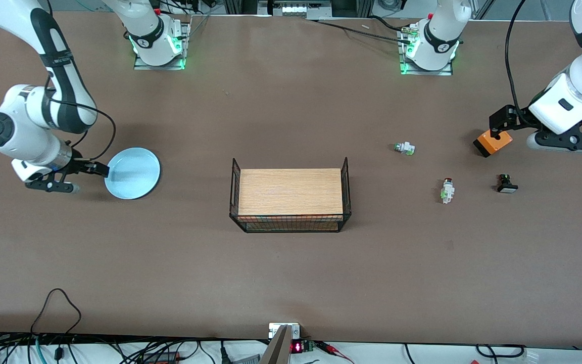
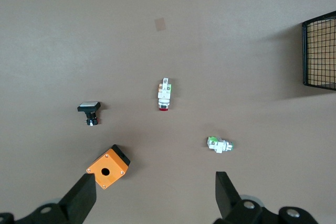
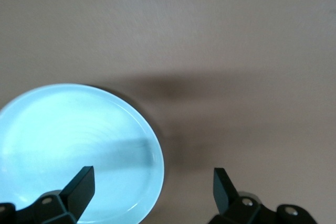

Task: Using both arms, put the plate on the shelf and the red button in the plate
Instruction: 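Lower the right gripper and grasp the plate rim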

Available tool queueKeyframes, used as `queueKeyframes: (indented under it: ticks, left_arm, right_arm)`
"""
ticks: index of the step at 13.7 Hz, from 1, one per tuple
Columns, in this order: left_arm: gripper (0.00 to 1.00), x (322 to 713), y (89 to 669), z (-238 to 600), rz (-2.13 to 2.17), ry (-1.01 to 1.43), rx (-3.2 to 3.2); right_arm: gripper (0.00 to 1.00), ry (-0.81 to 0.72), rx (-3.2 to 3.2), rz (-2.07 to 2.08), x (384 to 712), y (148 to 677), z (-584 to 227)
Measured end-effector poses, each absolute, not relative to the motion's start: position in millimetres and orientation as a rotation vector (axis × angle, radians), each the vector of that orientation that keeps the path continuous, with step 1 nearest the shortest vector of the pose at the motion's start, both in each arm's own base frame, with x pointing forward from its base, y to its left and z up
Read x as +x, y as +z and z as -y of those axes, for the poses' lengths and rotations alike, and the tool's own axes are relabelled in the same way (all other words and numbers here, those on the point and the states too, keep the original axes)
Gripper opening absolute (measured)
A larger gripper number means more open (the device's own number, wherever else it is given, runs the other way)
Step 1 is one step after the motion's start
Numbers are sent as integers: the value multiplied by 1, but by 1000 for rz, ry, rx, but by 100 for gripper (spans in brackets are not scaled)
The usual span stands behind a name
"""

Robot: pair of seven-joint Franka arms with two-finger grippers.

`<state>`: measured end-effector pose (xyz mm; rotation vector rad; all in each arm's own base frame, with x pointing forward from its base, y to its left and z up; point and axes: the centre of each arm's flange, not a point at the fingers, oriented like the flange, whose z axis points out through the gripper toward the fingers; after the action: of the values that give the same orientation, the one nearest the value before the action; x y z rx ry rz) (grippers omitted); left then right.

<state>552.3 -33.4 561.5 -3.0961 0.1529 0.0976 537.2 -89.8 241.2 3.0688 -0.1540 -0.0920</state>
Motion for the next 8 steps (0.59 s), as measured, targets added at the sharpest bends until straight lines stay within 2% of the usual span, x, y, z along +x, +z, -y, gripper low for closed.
queueKeyframes:
  ticks: [4,6,7,8]
  left_arm:
    - [100,552,562,33,-153,98,-3096]
    - [100,552,562,33,-153,98,-3096]
    - [100,552,562,33,-153,98,-3096]
    - [100,552,561,33,-153,98,-3096]
  right_arm:
    - [99,-135,3072,137,526,209,92]
    - [83,-147,3076,62,524,191,93]
    - [83,-152,3077,48,523,186,95]
    - [74,-158,3078,39,522,184,97]
